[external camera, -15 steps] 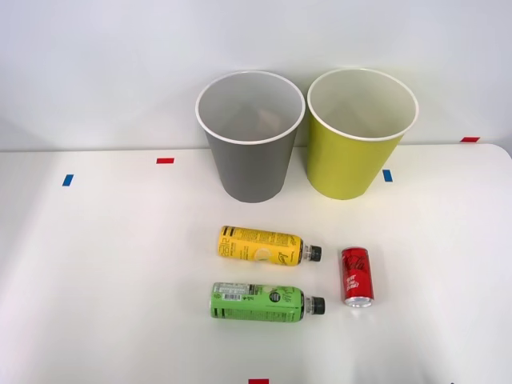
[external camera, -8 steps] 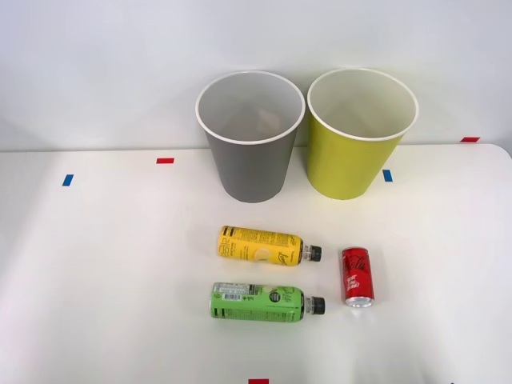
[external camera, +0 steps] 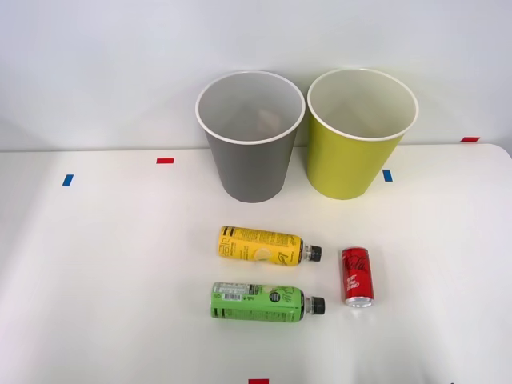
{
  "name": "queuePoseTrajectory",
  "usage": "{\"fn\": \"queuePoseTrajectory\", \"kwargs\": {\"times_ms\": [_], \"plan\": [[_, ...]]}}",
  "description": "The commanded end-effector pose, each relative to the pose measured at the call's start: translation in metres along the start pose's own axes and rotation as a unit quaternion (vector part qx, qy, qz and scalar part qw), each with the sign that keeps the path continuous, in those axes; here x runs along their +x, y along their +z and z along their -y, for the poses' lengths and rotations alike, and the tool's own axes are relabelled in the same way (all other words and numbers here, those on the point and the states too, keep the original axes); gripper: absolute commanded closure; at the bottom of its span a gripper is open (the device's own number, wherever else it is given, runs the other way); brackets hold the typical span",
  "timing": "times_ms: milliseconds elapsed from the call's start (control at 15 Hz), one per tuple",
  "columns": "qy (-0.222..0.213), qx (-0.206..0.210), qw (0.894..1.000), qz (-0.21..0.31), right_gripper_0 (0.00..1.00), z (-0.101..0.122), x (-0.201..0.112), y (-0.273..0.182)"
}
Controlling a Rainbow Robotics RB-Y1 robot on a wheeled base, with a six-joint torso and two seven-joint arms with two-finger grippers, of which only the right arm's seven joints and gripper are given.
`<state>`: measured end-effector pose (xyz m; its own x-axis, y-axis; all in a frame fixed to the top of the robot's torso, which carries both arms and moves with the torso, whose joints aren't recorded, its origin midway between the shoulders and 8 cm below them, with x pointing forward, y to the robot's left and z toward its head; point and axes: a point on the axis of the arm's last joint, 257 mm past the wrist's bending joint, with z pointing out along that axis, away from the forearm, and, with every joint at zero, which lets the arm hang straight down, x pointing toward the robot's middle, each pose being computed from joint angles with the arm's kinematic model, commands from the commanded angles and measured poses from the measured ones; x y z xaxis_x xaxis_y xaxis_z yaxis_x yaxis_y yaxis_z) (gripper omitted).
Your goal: Put cans in the gray bin, plastic bottles in the light green bin
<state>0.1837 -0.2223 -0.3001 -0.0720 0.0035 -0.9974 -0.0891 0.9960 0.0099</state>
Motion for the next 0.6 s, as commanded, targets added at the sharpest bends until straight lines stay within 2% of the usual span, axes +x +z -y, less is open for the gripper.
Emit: {"fn": "queuePoseTrajectory", "kwargs": {"times_ms": [67, 600], "plan": [[0.0, 0.0, 1.0, 0.0, 0.0, 0.0, 0.0, 0.0], [0.0, 0.0, 1.0, 0.0, 0.0, 0.0, 0.0, 0.0]]}}
